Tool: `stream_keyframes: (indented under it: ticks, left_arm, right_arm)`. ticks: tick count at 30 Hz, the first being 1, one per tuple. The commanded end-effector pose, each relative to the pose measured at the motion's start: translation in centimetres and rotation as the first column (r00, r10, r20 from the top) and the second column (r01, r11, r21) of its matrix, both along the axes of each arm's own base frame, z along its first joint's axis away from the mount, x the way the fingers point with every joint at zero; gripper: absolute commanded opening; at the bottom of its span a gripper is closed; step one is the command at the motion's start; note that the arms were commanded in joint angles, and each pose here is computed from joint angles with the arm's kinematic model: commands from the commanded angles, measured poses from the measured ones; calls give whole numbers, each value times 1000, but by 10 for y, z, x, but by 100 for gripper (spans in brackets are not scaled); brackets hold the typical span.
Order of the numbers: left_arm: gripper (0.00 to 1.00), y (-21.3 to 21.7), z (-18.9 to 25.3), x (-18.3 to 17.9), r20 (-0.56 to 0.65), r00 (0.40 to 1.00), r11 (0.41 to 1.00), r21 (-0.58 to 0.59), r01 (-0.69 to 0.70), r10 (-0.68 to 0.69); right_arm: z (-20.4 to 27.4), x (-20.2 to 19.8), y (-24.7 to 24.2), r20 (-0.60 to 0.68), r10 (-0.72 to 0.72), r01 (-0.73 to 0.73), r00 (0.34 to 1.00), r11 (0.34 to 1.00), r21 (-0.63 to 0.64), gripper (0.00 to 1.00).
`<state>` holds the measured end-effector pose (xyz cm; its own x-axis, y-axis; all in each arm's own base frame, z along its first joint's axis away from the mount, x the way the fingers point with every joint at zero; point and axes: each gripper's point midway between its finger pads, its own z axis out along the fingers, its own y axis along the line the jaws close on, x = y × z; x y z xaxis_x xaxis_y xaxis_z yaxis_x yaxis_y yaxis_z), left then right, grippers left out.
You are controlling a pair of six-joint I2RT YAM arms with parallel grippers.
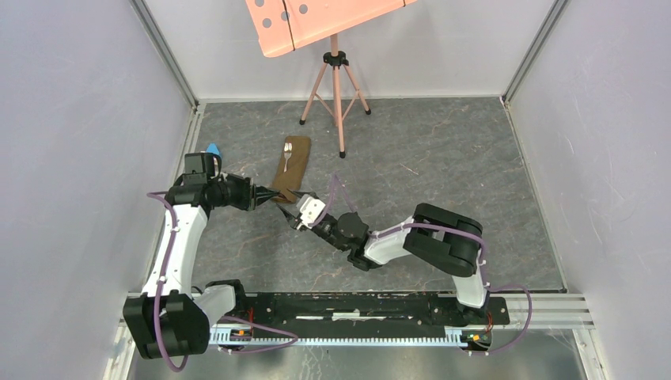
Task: Fold the napkin into a case and place the utensils inside
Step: Pass from the left arm to the right
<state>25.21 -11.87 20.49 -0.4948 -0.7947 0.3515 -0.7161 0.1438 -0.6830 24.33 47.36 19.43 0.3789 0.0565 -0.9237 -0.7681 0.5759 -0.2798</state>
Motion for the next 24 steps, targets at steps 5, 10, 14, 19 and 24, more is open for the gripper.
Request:
stream_keyframes:
  ticks: [5,10,14,19,24]
  left_arm:
    - [2,-9,18,3,19,1000,998,-65,7,-5]
    - [2,-11,20,4,36,999,998,-65,18,-15]
    - [2,-12,22,9,77,997,997,-68,24,-18]
    - [67,-12,49,28,331,936,993,19,118,-117]
    - [95,-1,89,32,588,681,884,420,205,-437]
  right_arm:
    - [26,16,11,22,-43,40,999,994,100,42]
    - [19,26,7,11,-85,84,996,994,75,15]
    - [15,32,-4,-3,-136,136,991,989,49,0]
    - [11,35,-26,-43,-174,173,984,985,-8,0]
    - [-1,31,-59,-160,-117,101,980,990,-104,0]
